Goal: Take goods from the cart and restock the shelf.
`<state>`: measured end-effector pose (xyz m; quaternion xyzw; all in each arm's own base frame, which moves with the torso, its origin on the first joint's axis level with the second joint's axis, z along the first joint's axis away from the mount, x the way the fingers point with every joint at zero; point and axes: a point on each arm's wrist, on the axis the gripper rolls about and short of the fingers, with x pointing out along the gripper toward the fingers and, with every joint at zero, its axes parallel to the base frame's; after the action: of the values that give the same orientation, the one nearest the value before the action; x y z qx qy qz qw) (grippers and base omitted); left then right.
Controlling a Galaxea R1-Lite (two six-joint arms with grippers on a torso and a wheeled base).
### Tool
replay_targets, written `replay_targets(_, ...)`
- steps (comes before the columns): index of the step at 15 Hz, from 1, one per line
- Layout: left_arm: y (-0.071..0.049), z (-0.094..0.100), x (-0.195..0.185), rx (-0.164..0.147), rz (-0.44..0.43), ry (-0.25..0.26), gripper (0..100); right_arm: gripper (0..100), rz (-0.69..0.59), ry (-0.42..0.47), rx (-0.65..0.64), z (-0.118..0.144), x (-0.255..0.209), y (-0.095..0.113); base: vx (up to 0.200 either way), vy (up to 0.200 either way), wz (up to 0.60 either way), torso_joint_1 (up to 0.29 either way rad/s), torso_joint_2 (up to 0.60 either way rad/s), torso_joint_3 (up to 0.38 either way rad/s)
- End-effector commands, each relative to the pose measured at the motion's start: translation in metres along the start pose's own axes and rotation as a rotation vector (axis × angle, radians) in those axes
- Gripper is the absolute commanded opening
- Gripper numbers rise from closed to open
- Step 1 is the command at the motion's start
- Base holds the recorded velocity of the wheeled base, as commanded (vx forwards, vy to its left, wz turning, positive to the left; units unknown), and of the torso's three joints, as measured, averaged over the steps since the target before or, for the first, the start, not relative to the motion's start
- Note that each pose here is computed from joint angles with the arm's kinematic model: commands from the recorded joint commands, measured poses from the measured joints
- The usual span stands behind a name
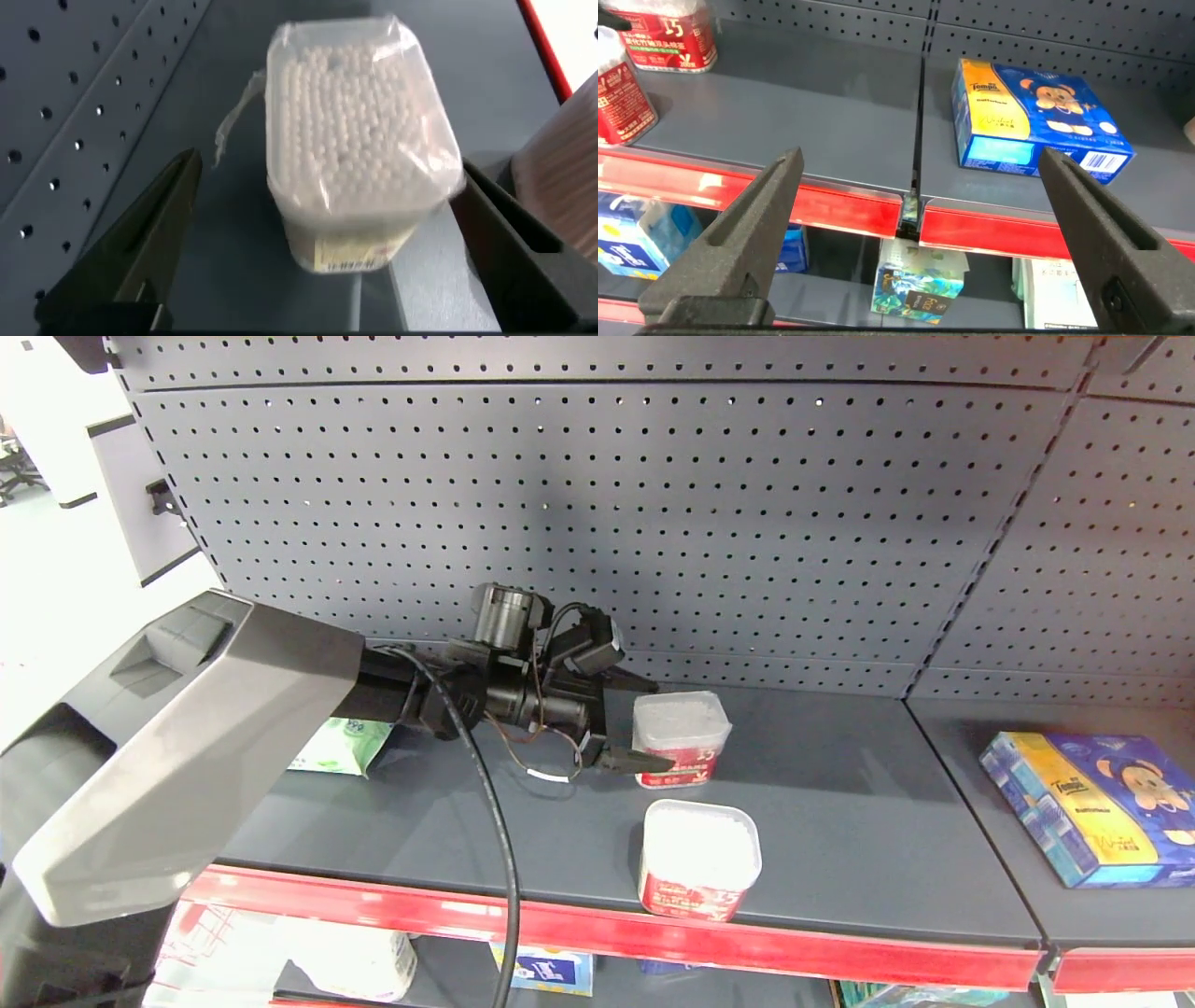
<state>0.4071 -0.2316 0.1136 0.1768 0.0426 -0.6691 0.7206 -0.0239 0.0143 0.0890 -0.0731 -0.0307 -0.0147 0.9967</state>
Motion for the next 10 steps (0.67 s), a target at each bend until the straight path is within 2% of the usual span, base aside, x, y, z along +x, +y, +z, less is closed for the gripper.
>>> replay_targets(1, 0.0, -0.003, -0.003, -0.007, 0.004, 0.007, 100, 100, -0.001, 0.0, 0.0, 0.0, 0.0, 0.0, 0.0, 0.0, 0.0, 0.0, 0.0, 0.0)
replay_targets(4, 0.003, -0.01, -0.011, -0.022, 0.021, 0.018, 100, 100, 0.0, 0.003, 0.001, -0.001, 0.0, 0.0, 0.0, 0.0, 0.0, 0.0, 0.0, 0.0)
replay_targets(10, 0.007, -0.015, -0.014, -0.032, 0.042, 0.03, 100, 100, 0.0, 0.007, 0.002, -0.002, 0.001, 0.0, 0.0, 0.0, 0.0, 0.0, 0.0, 0.0)
